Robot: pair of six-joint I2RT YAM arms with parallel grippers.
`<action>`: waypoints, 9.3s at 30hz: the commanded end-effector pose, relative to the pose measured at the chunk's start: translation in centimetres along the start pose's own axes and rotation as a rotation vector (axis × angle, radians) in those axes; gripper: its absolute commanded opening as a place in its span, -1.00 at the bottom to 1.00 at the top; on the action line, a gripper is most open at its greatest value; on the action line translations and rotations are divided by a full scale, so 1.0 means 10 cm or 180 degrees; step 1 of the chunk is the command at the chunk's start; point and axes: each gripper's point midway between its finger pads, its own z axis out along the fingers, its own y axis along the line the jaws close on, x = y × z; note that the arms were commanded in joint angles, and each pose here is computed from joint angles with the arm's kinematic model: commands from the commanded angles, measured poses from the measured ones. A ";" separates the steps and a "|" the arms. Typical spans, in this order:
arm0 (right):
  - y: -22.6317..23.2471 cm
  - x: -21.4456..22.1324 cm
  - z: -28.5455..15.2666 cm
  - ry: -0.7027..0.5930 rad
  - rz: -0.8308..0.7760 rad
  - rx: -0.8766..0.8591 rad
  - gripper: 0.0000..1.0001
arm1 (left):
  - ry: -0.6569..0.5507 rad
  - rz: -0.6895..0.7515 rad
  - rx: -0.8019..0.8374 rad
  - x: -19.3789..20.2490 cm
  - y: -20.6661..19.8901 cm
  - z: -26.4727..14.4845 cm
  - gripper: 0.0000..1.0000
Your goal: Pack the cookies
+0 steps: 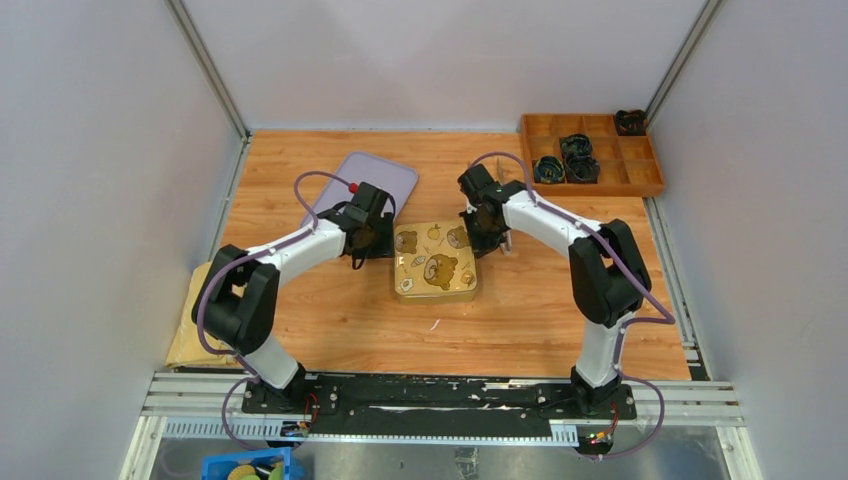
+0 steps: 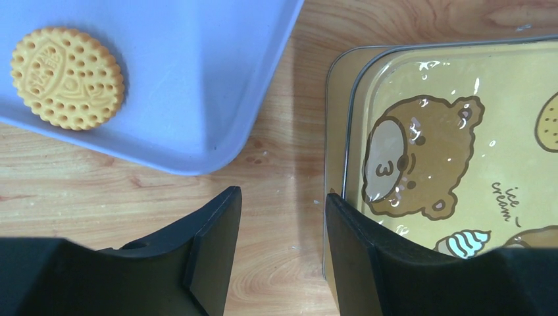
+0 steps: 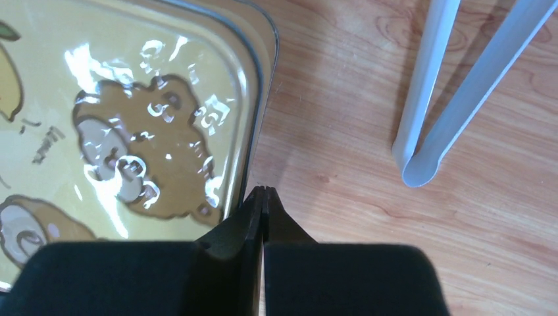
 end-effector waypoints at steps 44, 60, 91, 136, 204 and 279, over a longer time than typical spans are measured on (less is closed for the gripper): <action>0.26 -1.43 -0.23 -0.0731 -0.0182 0.0175 -1.00 | -0.1305 -0.0071 -0.0334 -0.73 0.25 -1.19 0.28; 0.61 -1.23 0.48 -0.0273 -0.0202 -0.0435 -1.00 | -0.1217 0.0010 -0.0369 -0.64 0.29 -1.07 0.29; 0.41 -1.37 0.26 -0.0559 -0.0235 0.0023 -1.00 | -0.1282 0.0116 -0.0110 -0.61 0.19 -1.13 0.30; -0.16 -0.55 -1.54 -0.1460 -0.0046 0.0260 -1.00 | -0.0663 0.0551 0.1454 -0.37 -0.80 -0.89 -0.93; -0.30 0.47 -1.93 -0.1434 -0.0079 0.0327 -1.00 | -0.2833 -0.0070 0.0296 -0.97 0.37 -3.38 -0.93; 0.17 -0.14 -0.76 -0.0634 -0.0333 0.0510 -1.00 | -0.2457 0.0131 0.0333 -0.84 0.25 -3.01 -0.92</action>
